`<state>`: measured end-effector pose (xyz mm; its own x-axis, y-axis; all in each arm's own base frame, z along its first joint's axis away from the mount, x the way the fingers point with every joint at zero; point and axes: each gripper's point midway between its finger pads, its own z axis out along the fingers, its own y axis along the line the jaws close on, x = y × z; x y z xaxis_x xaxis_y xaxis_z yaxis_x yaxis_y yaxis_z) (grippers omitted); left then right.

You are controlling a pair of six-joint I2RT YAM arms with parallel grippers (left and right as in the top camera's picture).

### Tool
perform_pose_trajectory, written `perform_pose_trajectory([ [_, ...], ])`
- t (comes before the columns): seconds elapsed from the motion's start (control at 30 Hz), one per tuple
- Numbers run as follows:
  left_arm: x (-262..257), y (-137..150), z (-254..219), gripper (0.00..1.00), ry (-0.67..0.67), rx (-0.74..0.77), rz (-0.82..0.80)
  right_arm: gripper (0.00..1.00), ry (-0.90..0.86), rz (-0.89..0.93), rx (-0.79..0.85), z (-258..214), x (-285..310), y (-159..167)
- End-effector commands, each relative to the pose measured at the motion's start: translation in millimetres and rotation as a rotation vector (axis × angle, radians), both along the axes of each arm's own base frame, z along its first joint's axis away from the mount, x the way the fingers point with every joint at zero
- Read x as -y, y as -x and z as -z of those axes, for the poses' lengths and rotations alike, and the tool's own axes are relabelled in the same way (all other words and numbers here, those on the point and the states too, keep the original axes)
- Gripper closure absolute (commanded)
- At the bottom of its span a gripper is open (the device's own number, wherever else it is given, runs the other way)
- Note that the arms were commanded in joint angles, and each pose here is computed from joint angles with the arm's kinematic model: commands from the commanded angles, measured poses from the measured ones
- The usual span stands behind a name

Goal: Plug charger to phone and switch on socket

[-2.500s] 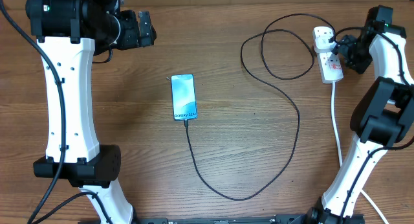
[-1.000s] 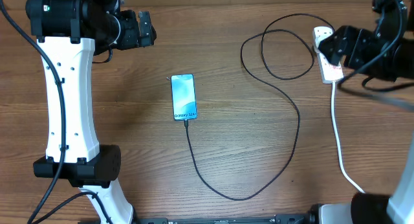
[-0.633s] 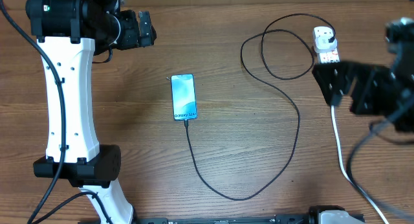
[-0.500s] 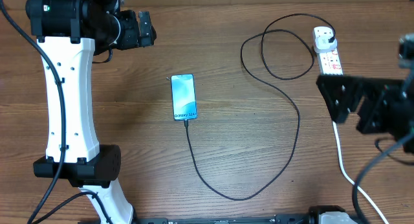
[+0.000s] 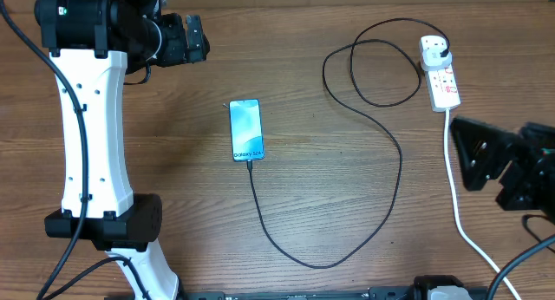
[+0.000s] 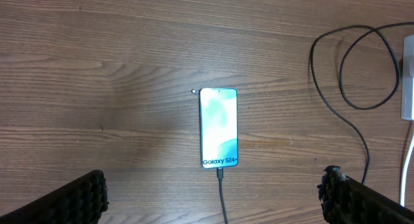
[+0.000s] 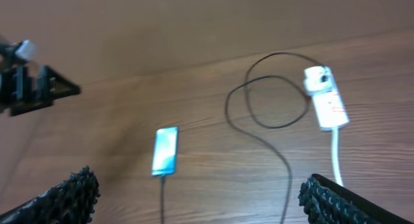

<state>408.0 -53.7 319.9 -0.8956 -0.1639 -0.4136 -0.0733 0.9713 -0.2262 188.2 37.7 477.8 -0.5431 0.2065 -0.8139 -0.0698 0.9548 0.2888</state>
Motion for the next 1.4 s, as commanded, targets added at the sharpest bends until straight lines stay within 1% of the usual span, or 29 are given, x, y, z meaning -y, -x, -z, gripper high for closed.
perform_pose_trajectory([
  [0.0, 1.3, 3.4, -9.2, 0.0, -0.013, 0.029, 0.014, 0.0, 0.064, 0.109, 0.04, -1.4, 21.3, -3.0],
  [0.2, 1.3, 3.4, -9.2, 0.0, -0.013, 0.029, 0.014, 0.0, 0.066, 0.128, 0.183, 2.9, 24.2, -19.1],
  [0.4, 1.3, 3.5, -9.2, 0.01, -0.013, 0.029, 0.014, 0.0, 0.046, 0.111, 0.338, 26.7, 19.1, -32.9],
  [0.6, 1.3, 3.5, -9.2, 0.0, -0.013, 0.029, 0.014, 0.0, 0.028, 0.082, 0.441, 73.8, 11.9, -36.5],
  [0.63, 1.4, 3.5, -9.2, 0.0, -0.013, 0.029, 0.014, 0.0, 0.025, 0.082, 0.469, 91.4, 11.7, -38.3],
  [0.9, 1.3, 3.5, -9.2, 0.0, -0.013, 0.029, 0.014, 0.0, -0.004, 0.057, 0.594, 160.5, 4.6, -44.1],
  [1.13, 1.3, 3.4, -9.2, 0.0, -0.013, 0.029, 0.014, 0.0, -0.019, 0.026, 0.659, 215.1, -1.0, -44.4],
  [1.37, 1.4, 3.5, -9.2, 0.01, -0.013, 0.029, 0.014, 0.0, -0.022, 0.016, 0.657, 252.6, -3.1, -46.6],
])
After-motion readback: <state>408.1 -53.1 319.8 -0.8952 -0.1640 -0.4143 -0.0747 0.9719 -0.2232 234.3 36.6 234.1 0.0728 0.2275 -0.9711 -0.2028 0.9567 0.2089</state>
